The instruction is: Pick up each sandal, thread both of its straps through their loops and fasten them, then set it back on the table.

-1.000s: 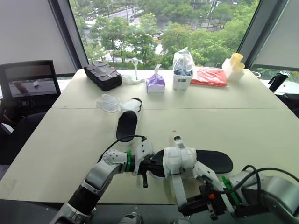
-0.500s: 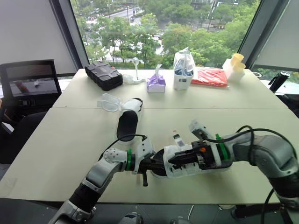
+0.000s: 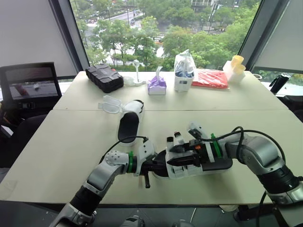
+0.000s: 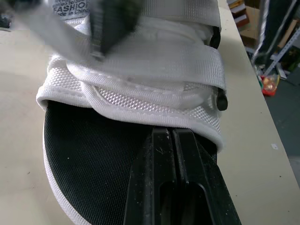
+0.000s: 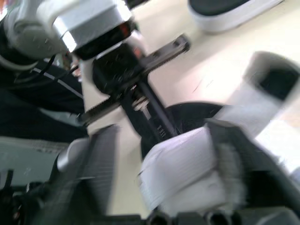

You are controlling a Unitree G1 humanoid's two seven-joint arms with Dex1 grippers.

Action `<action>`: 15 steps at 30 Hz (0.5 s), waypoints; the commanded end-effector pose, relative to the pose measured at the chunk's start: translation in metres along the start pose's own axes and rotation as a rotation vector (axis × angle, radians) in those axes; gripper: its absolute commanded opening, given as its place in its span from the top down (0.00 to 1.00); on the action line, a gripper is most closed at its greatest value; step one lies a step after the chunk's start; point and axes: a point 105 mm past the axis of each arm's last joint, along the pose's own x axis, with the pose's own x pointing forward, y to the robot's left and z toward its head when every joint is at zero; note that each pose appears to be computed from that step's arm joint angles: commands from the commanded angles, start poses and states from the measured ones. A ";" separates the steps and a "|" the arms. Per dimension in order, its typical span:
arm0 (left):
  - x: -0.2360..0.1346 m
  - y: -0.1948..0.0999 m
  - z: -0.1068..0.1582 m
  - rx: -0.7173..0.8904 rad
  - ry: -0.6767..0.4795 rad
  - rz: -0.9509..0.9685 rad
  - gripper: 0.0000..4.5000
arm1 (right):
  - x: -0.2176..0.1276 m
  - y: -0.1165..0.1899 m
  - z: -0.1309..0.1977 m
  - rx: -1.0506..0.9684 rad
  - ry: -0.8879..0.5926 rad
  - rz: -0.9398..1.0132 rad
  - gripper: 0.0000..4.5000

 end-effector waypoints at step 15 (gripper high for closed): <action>0.002 0.002 -0.022 -0.059 0.061 0.015 1.00 | -0.007 -0.037 0.032 -0.042 -0.030 -0.145 0.25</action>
